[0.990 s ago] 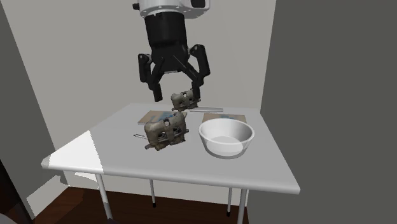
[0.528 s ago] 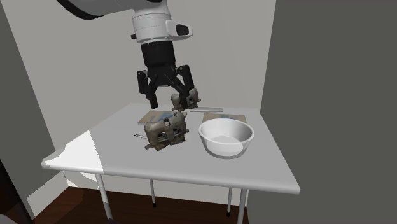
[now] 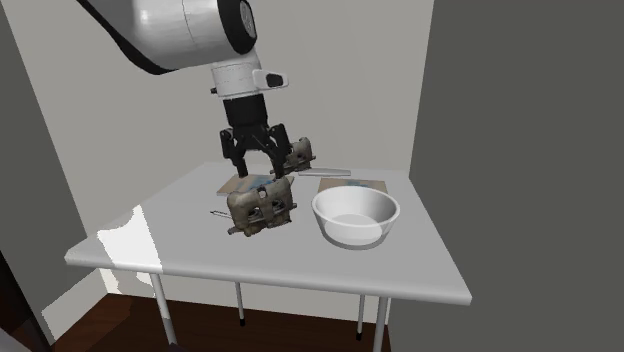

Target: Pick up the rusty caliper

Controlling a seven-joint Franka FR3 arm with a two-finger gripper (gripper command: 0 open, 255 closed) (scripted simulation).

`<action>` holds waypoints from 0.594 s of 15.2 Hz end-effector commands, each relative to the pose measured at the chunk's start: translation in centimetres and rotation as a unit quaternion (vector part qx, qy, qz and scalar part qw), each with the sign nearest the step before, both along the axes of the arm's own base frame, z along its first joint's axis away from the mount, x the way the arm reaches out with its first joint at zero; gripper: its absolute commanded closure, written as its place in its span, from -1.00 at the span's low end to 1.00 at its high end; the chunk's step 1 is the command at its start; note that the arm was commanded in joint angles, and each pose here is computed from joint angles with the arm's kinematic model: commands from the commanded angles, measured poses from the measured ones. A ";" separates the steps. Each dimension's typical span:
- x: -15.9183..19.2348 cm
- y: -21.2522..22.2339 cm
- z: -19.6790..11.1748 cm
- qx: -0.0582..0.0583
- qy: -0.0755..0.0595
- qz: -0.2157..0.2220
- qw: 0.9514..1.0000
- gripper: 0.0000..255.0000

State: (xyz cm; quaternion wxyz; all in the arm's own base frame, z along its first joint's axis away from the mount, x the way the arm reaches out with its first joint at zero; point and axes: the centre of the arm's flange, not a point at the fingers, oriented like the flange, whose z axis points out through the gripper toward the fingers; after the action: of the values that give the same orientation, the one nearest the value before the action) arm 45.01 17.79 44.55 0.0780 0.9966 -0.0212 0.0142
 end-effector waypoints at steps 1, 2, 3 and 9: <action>1.7 1.6 -1.3 0.000 -0.006 -0.006 1.000 -1.00; 2.5 2.3 -1.9 0.000 -0.009 -0.009 1.000 -1.00; 3.4 3.0 -2.5 0.000 -0.012 -0.012 1.000 -1.00; 7.4 6.4 -5.8 -0.002 -0.025 -0.025 0.999 -1.00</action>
State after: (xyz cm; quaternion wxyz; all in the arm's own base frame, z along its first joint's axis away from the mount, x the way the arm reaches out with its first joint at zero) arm 52.06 23.89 39.30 0.0796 0.9951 -0.0464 0.0360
